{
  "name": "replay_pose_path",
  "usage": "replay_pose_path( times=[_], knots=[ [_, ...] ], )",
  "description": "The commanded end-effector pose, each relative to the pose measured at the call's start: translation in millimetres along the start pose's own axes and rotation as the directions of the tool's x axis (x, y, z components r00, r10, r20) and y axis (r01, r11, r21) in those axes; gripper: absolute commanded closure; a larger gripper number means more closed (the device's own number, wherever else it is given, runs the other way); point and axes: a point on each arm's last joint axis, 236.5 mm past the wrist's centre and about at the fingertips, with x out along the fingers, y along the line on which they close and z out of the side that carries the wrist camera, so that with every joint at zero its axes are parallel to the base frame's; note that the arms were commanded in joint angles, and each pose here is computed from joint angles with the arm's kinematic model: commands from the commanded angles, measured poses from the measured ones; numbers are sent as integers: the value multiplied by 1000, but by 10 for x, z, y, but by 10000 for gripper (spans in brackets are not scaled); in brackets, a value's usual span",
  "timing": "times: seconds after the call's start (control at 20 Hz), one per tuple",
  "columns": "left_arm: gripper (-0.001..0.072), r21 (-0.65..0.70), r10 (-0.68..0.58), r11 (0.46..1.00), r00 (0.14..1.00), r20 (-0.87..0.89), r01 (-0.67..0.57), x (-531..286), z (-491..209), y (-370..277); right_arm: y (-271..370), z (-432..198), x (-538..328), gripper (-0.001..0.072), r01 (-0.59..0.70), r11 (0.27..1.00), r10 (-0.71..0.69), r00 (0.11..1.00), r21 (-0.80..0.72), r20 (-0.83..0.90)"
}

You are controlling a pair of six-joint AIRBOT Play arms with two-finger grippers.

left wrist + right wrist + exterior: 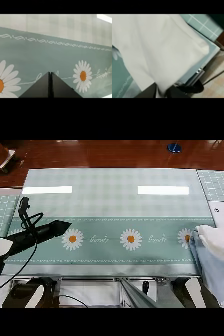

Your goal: Fold the shirts.

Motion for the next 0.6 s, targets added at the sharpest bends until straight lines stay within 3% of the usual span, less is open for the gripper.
replay_pose_path(
  times=[0.0,0.2,0.25,0.35,0.45,0.55],
  knots=[
    [687,0,-1,1000,1000,-6,1,-1,-15,-1,-285,-248,214,305,120,991,-116,991,55,-71],
    [686,24,-4,1000,1000,8,4,-20,41,-33,-109,44,209,320,47,998,-47,999,35,-10],
    [686,57,-11,998,1000,24,9,-54,117,-85,50,226,126,397,-13,1000,13,999,15,37],
    [686,106,-36,994,994,102,25,-198,439,-288,642,635,-194,691,-213,973,224,963,-90,146],
    [687,167,-80,985,978,194,47,-410,909,-631,1602,936,-756,690,-460,838,530,815,-294,234],
    [688,247,-150,964,965,217,94,-550,1317,-1113,2459,853,-1231,690,-555,658,724,653,-509,224]
  ],
)
